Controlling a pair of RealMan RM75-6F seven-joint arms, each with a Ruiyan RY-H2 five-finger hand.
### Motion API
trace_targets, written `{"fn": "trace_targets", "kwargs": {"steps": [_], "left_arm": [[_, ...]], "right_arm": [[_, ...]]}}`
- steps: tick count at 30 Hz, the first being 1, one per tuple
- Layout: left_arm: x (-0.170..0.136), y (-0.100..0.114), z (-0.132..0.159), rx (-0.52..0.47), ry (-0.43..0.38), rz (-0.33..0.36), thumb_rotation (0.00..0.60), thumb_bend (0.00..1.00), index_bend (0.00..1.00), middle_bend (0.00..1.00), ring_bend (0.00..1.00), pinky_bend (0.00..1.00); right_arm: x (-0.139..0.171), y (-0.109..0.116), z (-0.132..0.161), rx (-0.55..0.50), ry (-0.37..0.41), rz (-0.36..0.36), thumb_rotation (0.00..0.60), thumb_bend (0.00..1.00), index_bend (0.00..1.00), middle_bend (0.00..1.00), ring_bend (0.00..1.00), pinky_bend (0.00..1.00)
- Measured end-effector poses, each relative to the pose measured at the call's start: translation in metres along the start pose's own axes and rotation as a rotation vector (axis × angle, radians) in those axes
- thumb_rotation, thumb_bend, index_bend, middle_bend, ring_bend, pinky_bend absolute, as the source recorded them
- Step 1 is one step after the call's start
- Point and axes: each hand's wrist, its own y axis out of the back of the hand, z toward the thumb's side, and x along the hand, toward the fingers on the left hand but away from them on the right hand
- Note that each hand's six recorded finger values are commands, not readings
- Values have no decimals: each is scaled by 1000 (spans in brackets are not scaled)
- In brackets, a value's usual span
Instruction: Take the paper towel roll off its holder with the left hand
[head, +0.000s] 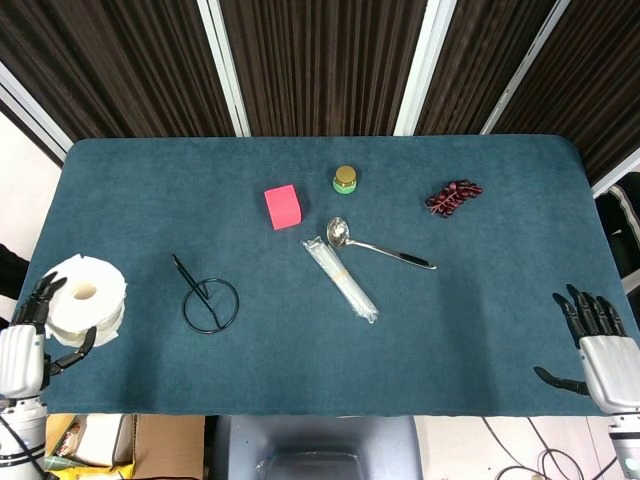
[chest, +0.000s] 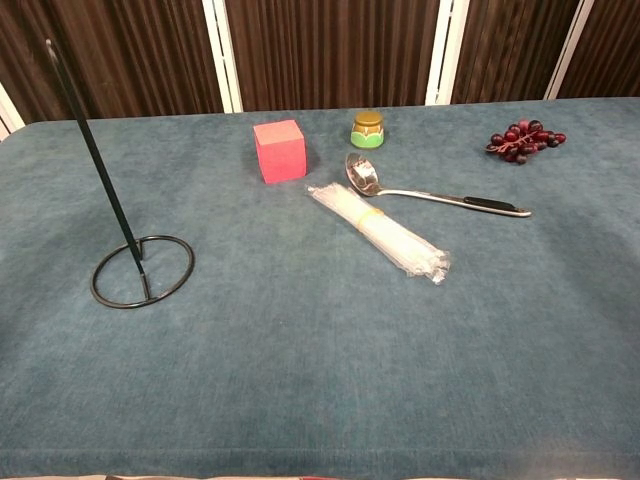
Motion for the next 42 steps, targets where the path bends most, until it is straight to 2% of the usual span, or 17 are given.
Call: {"fn": "trace_targets", "kwargs": {"steps": [7,10,12,14,16,20,24,29,32,40,42], "left_arm": [[-12,-50,-31,-92,118,-2,600,344,416,430,383,637],[-16,-63,-40,-123,157,8,600,347,319,350,302,610],[-18,-68,-44,-132,178,1,600,347,198,237,203,544],[-19,-70,-46,-141,185,-9,600,348,67,87,92,429],[-20,-72,-47,-158,194,-29,600,347,7,9,21,326],[-23,-76,-49,-174,215,-81,600,350,0,0,0,195],[-27,-79,-51,-156,238,-132,600,356,0,0,0,159],[-31,-78,-50,-134,259,-167,600,365,0,0,0,155],[-33,-69,-46,-109,261,-172,600,366,0,0,0,155],[-29,-17,-36,75,220,-110,600,365,0,0,0,154],[-26,-2,-31,152,199,-105,600,366,39,0,0,151]], "right_arm": [[0,-2,0,2,-2,8,600,121,12,0,0,80],[-1,-2,0,2,0,10,600,121,12,0,0,80],[0,-2,1,3,0,10,600,121,12,0,0,80],[0,-3,1,3,1,11,600,121,12,0,0,80],[-1,-3,1,3,0,11,600,121,13,0,0,80],[-1,-3,0,4,-2,12,600,121,13,0,0,80],[0,-3,1,4,0,12,600,121,13,0,0,80],[0,-3,1,5,0,10,600,121,13,0,0,80],[0,-3,1,5,1,10,600,121,13,0,0,80],[1,-2,1,1,3,8,600,121,13,0,0,80],[1,-1,1,0,3,6,600,121,13,0,0,80]]}}
